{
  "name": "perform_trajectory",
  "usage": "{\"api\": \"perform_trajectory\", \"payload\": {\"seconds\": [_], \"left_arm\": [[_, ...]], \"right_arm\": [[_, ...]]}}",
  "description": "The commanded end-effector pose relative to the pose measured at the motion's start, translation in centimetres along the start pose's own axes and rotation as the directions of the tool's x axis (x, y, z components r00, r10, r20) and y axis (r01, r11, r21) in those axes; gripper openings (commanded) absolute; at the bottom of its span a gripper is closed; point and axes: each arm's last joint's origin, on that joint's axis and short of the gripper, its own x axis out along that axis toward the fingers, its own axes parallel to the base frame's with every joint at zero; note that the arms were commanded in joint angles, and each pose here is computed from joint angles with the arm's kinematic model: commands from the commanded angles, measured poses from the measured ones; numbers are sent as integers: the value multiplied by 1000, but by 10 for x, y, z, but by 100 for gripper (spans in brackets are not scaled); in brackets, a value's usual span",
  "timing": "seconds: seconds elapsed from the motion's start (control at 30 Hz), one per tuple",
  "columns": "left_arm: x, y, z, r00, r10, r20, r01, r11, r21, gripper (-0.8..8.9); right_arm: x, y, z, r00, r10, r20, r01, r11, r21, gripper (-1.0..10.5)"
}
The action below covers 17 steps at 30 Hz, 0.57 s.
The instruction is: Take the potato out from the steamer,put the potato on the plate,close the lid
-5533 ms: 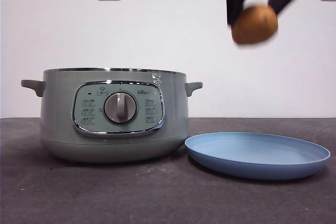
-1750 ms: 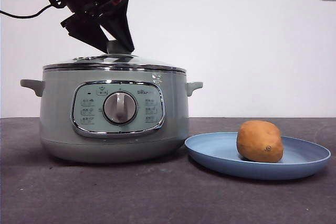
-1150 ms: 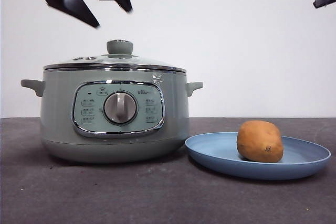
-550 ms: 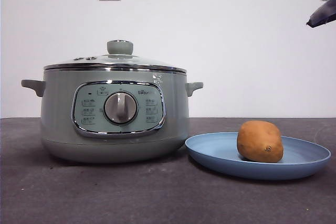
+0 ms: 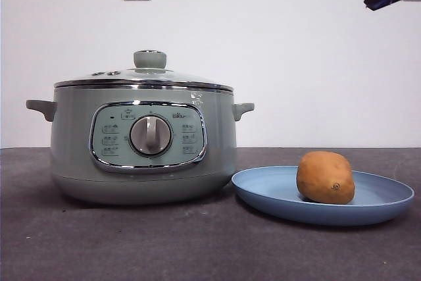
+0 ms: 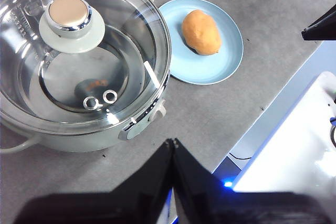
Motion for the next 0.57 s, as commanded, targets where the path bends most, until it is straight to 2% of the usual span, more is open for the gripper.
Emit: {"api": "perform_trajectory", "payload": {"seconds": [0.03, 0.47, 0.57], "left_arm": [[0, -1, 0, 1000, -7, 3, 7, 1000, 4, -4], [0, 0, 1, 1000, -5, 2, 5, 1000, 6, -4], [0, 1, 3, 999, 26, 28, -27, 999, 25, -4]], "right_arm": [[1, -1, -1, 1000, -3, -2, 3, 1000, 6, 1], [1, 0, -1, 1000, -2, -2, 2, 1000, 6, 1], [1, -1, -1, 1000, -3, -2, 3, 1000, 6, 1]]}}
